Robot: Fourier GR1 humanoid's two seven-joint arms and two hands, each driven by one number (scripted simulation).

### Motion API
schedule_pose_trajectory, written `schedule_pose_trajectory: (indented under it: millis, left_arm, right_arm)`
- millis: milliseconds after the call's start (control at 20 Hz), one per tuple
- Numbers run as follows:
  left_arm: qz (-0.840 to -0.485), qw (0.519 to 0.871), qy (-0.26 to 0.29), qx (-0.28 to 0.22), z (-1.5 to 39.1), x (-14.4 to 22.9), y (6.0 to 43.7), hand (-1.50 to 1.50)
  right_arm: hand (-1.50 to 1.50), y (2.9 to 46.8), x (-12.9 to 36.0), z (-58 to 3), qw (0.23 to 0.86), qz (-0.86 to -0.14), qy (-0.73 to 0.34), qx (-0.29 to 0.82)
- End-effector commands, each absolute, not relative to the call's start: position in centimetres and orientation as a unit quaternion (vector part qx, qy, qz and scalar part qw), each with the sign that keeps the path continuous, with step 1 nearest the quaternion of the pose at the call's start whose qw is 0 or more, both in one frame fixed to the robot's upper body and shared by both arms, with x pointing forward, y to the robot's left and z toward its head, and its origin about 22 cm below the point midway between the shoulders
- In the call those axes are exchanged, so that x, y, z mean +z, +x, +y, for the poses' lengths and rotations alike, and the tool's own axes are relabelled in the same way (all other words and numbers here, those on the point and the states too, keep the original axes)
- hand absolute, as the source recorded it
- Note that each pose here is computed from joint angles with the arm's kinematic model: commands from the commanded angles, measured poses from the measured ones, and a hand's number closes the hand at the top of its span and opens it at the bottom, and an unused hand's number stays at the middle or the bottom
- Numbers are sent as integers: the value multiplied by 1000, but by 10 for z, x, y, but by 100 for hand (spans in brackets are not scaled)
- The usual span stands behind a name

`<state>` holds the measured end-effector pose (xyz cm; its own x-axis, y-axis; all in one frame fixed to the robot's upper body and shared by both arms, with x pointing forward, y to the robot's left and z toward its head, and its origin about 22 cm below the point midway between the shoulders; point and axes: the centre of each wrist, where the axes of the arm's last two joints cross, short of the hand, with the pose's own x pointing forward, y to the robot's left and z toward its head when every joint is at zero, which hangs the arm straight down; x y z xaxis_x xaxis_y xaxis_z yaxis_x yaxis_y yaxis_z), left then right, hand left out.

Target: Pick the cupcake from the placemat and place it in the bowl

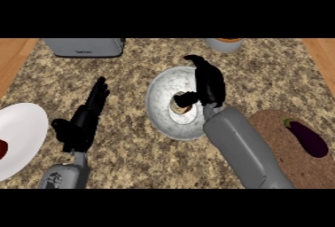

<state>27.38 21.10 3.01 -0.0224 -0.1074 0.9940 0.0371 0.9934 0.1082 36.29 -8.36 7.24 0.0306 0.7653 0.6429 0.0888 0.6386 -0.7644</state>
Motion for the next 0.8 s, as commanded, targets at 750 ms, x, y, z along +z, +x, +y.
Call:
schedule_pose_trajectory:
  millis: [750]
  left_arm:
    - [-711,701,20,-50,215,37,276,0]
  right_arm:
    - [-150,333,112,-135,620,-749,-228,42]
